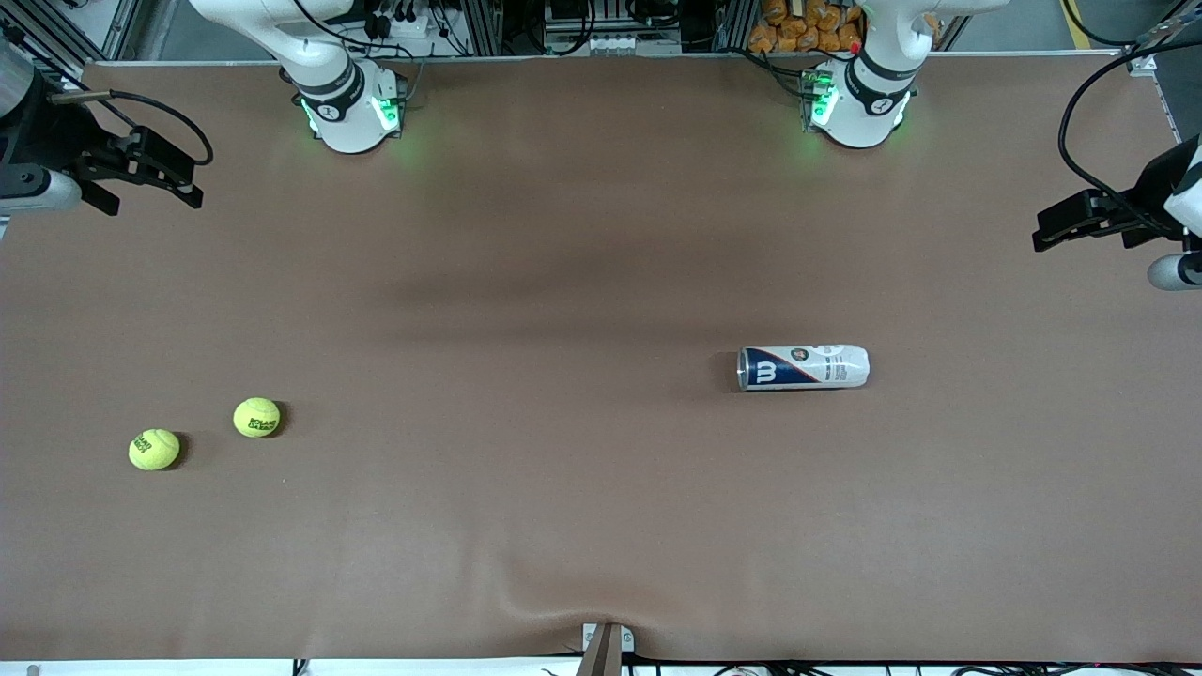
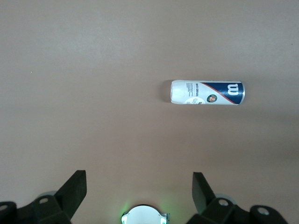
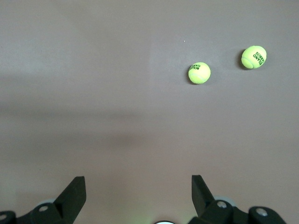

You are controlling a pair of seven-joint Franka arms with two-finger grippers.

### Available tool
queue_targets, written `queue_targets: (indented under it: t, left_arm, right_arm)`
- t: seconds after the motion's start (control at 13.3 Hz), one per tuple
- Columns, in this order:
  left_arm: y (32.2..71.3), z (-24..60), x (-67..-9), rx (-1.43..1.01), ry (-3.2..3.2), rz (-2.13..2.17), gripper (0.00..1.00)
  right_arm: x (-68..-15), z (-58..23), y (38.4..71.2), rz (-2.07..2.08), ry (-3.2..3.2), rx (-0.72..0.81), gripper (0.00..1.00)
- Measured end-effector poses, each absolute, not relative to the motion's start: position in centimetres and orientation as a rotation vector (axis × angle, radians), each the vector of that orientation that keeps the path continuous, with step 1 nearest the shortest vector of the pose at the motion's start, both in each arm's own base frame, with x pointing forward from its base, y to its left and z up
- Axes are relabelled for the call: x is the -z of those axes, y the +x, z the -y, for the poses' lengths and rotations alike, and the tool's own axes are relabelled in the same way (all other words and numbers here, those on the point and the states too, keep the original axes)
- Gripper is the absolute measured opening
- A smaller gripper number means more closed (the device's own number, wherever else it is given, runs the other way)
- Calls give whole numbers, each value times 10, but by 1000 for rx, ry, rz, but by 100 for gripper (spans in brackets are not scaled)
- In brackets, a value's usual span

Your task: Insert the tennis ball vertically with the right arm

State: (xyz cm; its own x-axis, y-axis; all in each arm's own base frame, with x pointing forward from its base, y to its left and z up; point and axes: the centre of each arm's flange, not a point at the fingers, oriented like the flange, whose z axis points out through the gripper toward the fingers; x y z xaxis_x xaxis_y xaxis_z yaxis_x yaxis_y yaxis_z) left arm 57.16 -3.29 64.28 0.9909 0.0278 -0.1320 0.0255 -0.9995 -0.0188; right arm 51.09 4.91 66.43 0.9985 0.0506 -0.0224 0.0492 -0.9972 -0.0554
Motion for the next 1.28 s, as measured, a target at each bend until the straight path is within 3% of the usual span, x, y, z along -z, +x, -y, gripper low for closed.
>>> queue_targets:
  t: [0.68,1.28]
  left_arm:
    - [584,59,-610,-302,-3117,-198,100]
    - [598,208,-478,-576,-2694,-960,100]
  right_arm:
    - [-662,-39,511,49,-3091,-63,100]
    - [-657,-37,514,44,-3109,-77,100]
